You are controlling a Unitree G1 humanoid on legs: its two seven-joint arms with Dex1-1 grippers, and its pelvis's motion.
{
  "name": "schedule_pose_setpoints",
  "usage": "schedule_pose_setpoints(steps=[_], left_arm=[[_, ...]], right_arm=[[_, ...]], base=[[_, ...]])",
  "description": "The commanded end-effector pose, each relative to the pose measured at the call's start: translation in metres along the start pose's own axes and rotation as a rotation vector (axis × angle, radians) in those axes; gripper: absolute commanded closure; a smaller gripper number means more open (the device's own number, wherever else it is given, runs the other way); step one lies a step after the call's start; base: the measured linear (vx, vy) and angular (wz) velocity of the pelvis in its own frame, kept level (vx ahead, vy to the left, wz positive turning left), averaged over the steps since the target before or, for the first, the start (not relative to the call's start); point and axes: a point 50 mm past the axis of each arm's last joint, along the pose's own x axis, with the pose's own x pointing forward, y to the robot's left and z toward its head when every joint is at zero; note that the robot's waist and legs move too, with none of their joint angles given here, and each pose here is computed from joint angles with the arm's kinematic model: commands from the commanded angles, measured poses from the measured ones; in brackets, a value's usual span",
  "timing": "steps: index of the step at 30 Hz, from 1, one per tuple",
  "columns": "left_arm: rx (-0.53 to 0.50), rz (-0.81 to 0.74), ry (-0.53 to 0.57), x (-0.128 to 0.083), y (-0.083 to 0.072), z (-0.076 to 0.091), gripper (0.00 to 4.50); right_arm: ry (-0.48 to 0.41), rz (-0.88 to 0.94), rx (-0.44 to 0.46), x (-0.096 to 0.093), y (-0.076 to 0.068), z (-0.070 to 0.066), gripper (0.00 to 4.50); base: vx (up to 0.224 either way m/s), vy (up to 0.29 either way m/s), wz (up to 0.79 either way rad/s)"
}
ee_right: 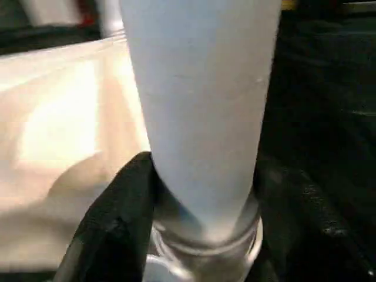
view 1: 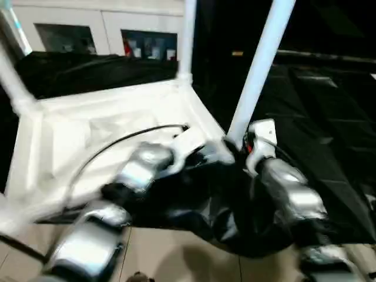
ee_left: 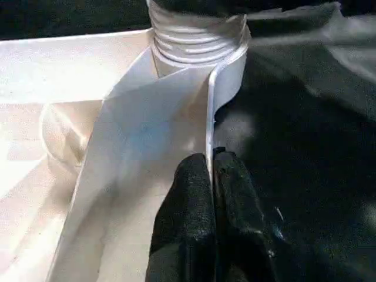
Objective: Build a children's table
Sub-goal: Rotate leg to tighten
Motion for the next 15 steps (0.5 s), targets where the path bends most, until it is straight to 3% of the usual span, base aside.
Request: schedule_pose_setpoints(steps=[1,4,5,12,15], left_arm=[[-0.001,0.123,-0.026,0.002,0.008,0.015,4.50],[0.021,0.095,-0.051,0.005,0.003,0.020,4.50],[0.021,0.095,-0.051,0.005,0.003,0.020,4.50],[0.048,0.024,-0.076,0.003,0.002,0.020,4.50],[0.078,-0.026,-0.084,-0.003,0.006,0.015,4.50]], right_arm=[[0.098,0.000,0.014,0.002,0.016,-0.023,1.98],[0.075,0.043,-0.012,0.005,0.024,-0.018,1.98],[0.075,0.043,-0.012,0.005,0.024,-0.018,1.67],[0.034,0.055,-0.021,0.008,0.014,-0.006,1.17],[-0.001,0.086,-0.121,0.004,-0.007,0.009,1.17]], base=[[0.000,0.000,0.00],[0.000,0.000,0.00],[0.000,0.000,0.00],[0.000,0.000,0.00],[0.000,0.000,0.00]])
